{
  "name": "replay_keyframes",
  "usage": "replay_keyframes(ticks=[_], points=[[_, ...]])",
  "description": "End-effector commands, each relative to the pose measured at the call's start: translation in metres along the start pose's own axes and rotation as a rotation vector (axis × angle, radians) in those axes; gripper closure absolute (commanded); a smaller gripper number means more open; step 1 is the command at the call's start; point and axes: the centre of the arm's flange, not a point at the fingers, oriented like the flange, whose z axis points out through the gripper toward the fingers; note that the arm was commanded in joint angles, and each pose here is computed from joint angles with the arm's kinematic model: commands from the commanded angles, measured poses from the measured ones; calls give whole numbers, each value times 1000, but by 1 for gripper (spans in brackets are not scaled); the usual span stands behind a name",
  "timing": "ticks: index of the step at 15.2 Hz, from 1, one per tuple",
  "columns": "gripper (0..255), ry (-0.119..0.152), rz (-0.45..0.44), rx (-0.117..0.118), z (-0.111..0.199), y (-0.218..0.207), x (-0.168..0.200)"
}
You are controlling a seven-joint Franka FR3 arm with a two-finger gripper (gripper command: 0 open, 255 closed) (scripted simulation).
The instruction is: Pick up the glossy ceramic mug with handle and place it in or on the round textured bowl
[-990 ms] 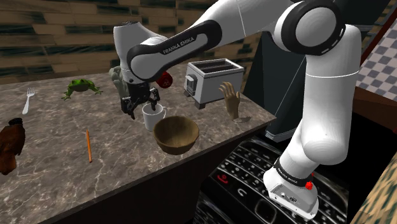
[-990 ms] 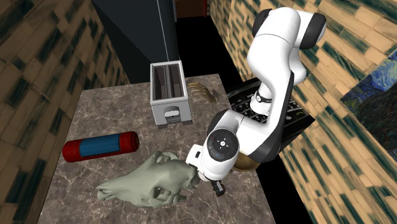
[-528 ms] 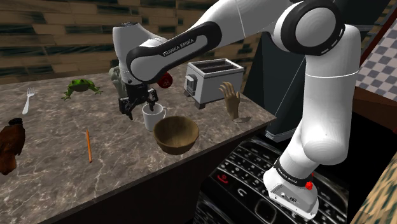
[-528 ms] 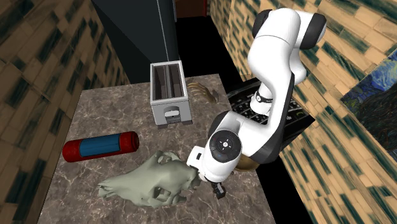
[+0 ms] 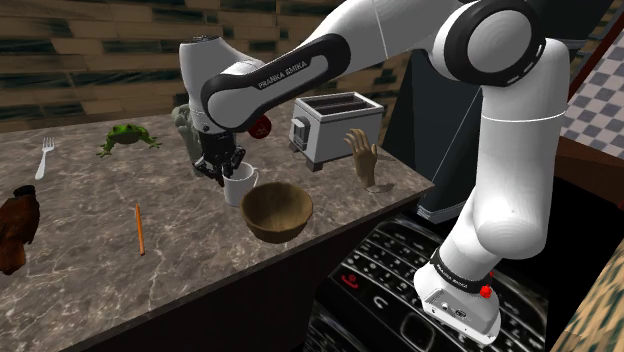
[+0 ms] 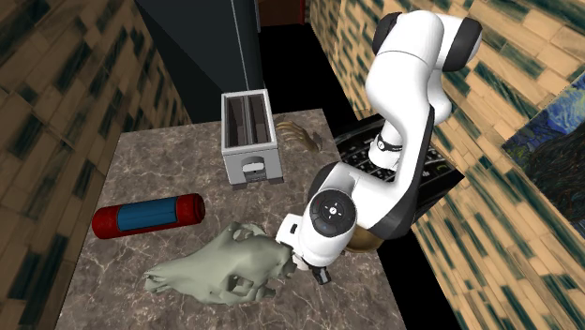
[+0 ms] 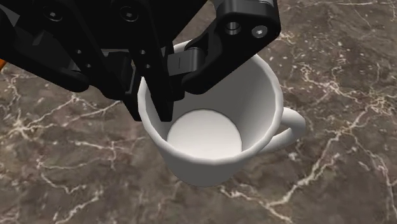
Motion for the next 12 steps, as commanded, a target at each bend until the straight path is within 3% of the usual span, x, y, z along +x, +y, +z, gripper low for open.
replay_keyframes(ticks=[1,4,12], points=[[255,-33,8,-17,18,5,0],[255,-34,9,-17,18,4,2],[255,-34,9,-17,-25,6,3]])
